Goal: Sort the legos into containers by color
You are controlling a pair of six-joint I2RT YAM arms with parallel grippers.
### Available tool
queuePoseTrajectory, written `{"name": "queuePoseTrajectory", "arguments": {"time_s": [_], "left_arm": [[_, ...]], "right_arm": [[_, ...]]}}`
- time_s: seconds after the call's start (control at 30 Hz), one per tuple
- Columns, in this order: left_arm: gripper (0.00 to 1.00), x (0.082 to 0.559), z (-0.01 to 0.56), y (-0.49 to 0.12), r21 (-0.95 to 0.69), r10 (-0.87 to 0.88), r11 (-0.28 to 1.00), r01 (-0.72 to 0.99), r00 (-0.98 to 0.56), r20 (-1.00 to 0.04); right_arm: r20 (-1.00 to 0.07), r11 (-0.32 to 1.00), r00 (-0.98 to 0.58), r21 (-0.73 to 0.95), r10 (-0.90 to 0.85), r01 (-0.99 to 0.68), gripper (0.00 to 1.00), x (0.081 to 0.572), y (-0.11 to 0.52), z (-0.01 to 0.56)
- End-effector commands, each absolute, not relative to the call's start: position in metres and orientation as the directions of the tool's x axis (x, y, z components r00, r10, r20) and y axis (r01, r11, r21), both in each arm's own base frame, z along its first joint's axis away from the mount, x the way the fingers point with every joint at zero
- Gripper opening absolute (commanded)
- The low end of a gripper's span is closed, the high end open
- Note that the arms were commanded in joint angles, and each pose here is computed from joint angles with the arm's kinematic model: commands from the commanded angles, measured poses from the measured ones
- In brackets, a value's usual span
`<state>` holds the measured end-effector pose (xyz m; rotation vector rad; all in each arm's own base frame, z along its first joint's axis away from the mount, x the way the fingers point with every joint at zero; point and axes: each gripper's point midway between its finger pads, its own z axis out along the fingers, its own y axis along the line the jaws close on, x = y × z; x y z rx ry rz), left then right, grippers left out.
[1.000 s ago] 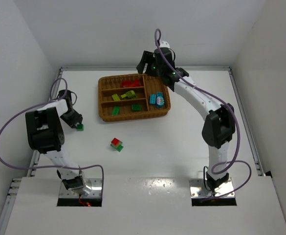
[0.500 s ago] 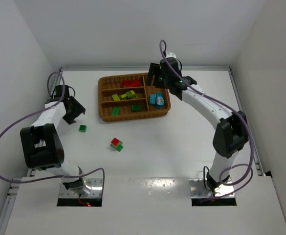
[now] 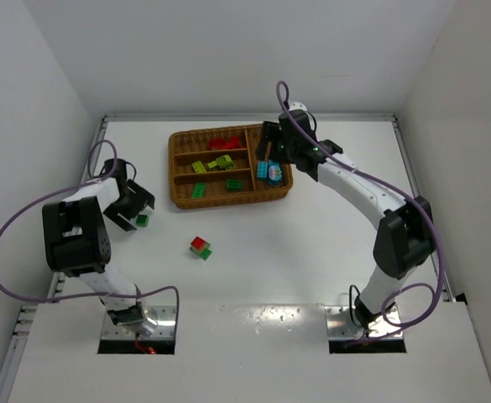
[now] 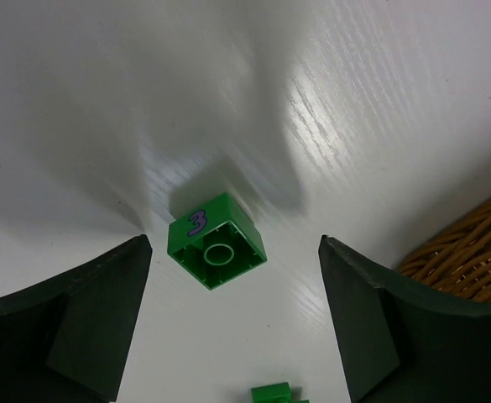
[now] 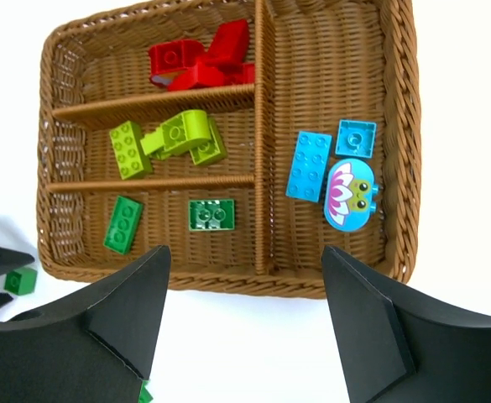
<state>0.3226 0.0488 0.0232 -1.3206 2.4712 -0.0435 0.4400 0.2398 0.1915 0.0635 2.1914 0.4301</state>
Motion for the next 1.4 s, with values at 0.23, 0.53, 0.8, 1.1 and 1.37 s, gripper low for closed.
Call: {"name": "queuePoseTrajectory", "arguments": {"time_s": [0.23,0.53,0.8,1.1,1.37], "left_arm": [[0.71,0.336,0.002,0.052,-0.192,-0.858,0.49,-0.85,-0.433,-0.276],[0.36,0.343,0.028,0.048,-0.257,-0.833,0.538,-0.802,-0.46,-0.309],[0.33,0.376,0.111,0.008,-0.408,-0.73,0.681,-0.608,-0.513,-0.452],[0.33,0.42,0.138,-0.069,-0.437,-0.612,0.789,-0.432,-0.614,-0.498],[0.76,0.449,0.126,-0.098,-0.398,-0.565,0.823,-0.406,-0.657,-0.499]], "right_arm": [[-0.778,0.949,-0.601,0.299,0.183,-0.098,0.73,0.43,0.226,0.197],[-0.775,0.956,-0.607,0.283,0.178,-0.081,0.73,0.427,0.22,0.194],[-0.767,0.963,-0.619,0.262,0.17,-0.061,0.73,0.414,0.21,0.188],[-0.763,0.969,-0.626,0.242,0.163,-0.041,0.74,0.4,0.198,0.187],[-0.783,0.981,-0.602,0.196,0.157,0.001,0.76,0.39,0.178,0.198]]}}
